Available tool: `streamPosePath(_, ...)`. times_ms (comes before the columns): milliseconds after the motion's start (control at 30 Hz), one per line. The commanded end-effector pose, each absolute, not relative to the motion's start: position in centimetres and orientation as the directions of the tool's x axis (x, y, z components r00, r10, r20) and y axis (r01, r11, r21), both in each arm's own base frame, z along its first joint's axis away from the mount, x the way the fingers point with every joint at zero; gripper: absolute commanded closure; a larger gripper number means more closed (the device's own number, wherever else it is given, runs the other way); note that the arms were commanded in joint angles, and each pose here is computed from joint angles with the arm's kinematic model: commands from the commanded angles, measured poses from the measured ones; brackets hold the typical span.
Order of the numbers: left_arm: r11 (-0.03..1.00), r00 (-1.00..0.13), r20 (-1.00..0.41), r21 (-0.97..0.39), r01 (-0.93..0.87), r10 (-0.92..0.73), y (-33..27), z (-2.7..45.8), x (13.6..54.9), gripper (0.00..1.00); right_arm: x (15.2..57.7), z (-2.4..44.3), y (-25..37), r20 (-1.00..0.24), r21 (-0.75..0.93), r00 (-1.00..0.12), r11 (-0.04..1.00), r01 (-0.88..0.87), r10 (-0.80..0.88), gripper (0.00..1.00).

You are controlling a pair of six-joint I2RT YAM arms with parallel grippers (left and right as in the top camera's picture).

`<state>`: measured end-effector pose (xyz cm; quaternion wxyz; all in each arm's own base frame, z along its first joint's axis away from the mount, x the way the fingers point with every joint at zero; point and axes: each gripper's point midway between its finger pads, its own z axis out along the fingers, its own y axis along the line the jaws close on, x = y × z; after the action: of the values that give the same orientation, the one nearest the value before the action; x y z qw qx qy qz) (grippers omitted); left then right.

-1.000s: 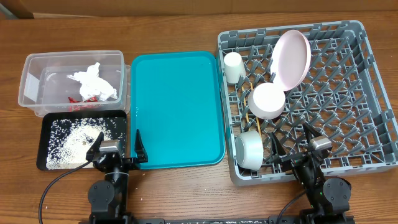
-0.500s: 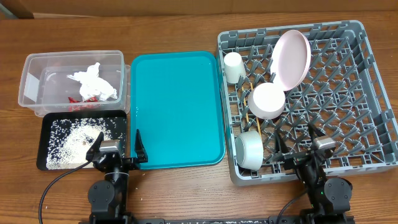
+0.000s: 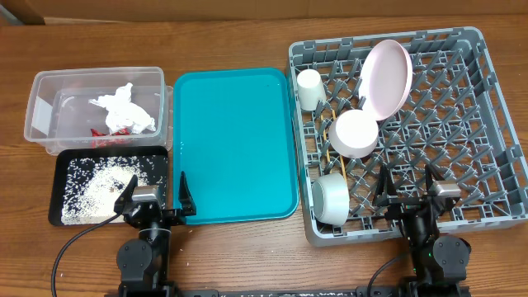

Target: Sort waste into correct bins and load items into the dishwasher

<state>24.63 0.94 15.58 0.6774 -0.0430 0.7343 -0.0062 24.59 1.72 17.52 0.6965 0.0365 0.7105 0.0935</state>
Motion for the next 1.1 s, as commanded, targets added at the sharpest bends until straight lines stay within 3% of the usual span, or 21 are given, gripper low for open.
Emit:
streamPosePath(0,0.998,-0.072,-0.996,-0.05,-0.036,-0.052,0.6,15.7,24.6,0.0,24.6,17.0,1.5,-0.981,0.19,-0.037,0.98,-0.063,0.188,0.0)
streamPosePath(267,0.998,-0.072,-0.996,-0.05,-0.036,-0.052,0.6,15.7,24.6,0.0,24.5,17.1,2.9,-0.997,0.078,-0.03,0.987,-0.143,0.074,0.0)
streamPosePath(1067,0.998,-0.072,-0.996,-0.05,-0.036,-0.052,0.6,15.7,24.6,0.0,24.5,17.1,2.8,-0.997,0.078,-0.028,0.987,-0.139,0.075,0.0)
